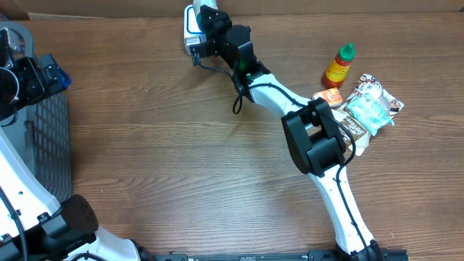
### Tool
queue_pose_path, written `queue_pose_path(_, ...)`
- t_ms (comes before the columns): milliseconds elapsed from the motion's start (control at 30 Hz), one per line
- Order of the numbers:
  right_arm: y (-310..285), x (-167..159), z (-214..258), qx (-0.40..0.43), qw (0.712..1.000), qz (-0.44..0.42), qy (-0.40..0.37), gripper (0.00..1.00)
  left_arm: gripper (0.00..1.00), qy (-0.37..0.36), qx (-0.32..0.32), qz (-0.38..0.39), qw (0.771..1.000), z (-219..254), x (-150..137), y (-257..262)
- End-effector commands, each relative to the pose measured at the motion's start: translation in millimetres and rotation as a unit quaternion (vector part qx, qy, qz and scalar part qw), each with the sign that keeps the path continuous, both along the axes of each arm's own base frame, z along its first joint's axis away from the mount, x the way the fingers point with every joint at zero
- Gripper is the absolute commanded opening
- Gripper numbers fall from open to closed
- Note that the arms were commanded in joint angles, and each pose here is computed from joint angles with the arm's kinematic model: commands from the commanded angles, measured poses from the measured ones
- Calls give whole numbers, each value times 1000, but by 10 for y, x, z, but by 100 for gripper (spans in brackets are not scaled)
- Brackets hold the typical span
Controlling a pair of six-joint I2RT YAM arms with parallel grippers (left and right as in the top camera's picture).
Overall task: Scan the item barcode
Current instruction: 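Hold the jar's label in front of the scanner with the right gripper, then carry the jar right and set it down beside the packets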
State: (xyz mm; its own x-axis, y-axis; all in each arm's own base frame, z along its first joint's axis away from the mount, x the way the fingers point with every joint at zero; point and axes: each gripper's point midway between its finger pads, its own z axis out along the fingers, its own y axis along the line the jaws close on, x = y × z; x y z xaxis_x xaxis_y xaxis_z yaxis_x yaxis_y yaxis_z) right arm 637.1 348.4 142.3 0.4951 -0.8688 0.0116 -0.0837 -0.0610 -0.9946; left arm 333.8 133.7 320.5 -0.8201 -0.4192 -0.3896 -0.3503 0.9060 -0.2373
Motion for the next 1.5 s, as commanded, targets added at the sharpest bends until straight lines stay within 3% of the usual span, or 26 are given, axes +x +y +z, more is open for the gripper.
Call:
queue_pose_path(0,16,-115,845,93,996,7,6,52,100,3,1,-9,1000,-28,11,-2)
queue_pose_path(100,-25,-265,1226,198,976,6,90,51,100,3,1,-9,1000,-28,11,-2)
queue_pose_path(200,-195,-536,1923,332,929,-9,166,51,99,3,1,-9,1000,-28,11,-2)
queue_pose_path(300,-332,-829,2358,398,891,-19,218,51,100,3,1,-10,1000,-28,11,-2)
queue_pose_path(433,-547,-1286,2513,470,813,-69,338,47,99,3,1,-9,1000,-28,11,-2)
queue_pose_path(533,-666,-1651,2218,464,756,-126,444,46,100,3,1,-9,1000,-28,11,-2)
queue_pose_path(700,-999,-2211,1291,353,687,-270,575,46,100,3,1,-9,1000,-28,11,-2)
queue_pose_path(833,-1257,-2590,631,277,600,-383,645,46,99,3,1,-9,1000,-28,11,-2)
queue_pose_path(1000,-1566,-2670,34,223,539,-468,664,45,100,3,1,-9,1000,-28,11,-2)
queue_pose_path(1167,-2237,-2516,-534,232,479,-578,619,44,100,3,1,-9,1000,-28,11,-2)
queue_pose_path(1400,-2915,-2584,-786,260,400,-633,610,43,100,3,1,-9,1000,-28,11,-2)
queue_pose_path(1467,-3041,-2620,-800,265,381,-641,611,52,100,3,1,-9,1000,-28,11,-2)
